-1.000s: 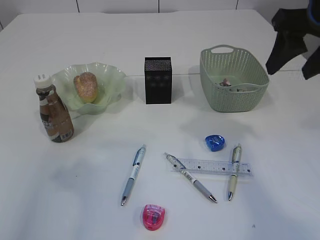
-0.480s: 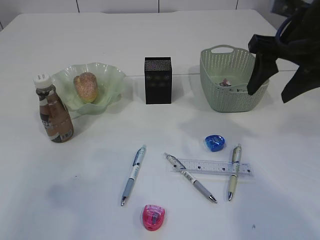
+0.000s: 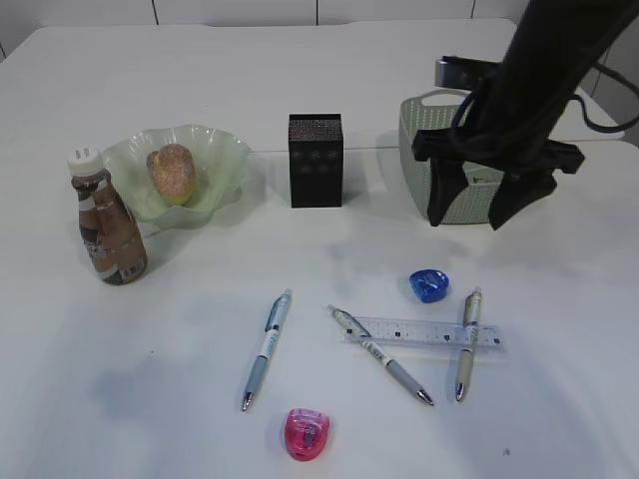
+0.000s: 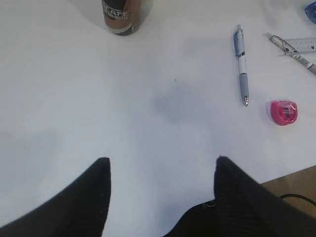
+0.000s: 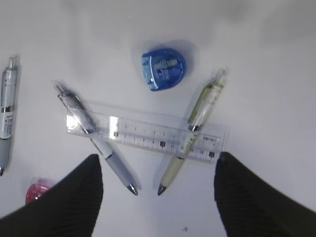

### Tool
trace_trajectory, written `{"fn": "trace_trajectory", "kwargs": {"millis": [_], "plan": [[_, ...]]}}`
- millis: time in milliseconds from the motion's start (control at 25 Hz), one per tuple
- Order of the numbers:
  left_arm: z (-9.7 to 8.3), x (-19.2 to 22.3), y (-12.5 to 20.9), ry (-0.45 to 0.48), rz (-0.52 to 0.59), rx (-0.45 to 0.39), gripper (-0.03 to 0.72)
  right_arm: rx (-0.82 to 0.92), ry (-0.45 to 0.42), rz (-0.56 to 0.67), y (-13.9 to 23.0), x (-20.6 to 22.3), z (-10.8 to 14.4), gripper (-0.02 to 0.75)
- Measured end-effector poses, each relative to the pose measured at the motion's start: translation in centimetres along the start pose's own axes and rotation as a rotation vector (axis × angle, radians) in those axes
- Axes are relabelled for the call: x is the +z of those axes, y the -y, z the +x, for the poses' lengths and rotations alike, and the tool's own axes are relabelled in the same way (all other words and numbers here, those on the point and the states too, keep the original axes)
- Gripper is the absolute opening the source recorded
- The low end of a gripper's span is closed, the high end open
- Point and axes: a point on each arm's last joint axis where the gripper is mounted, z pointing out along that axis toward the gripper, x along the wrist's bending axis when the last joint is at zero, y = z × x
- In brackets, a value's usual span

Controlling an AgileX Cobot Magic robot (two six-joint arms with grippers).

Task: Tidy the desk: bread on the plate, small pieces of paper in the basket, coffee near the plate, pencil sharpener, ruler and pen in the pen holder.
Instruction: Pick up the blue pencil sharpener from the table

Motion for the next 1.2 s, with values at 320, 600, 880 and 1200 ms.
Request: {"fn": "trace_trajectory", "kwargs": {"millis": [320, 600, 880, 1200], "plan": [[0.0, 0.0, 0.1, -0.002, 0.012, 0.001, 0.462, -0.071, 0.07, -0.031, -3.0, 2.3, 1.9, 0.55], [0.2, 0.0, 0.1, -0.022, 0.011, 0.011, 0.462, -0.069, 0.125, 0.015, -3.7, 5.1, 1.3, 0.55], [0.2, 0.0, 0.1, -0.024, 0.011, 0.012, 0.462, -0.069, 0.135, 0.037, -3.9, 6.2, 1.1, 0.55], [0.2, 0.0, 0.1, -0.024, 0.011, 0.012, 0.462, -0.085, 0.153, 0.081, -3.8, 8.4, 1.5, 0.55]]}}
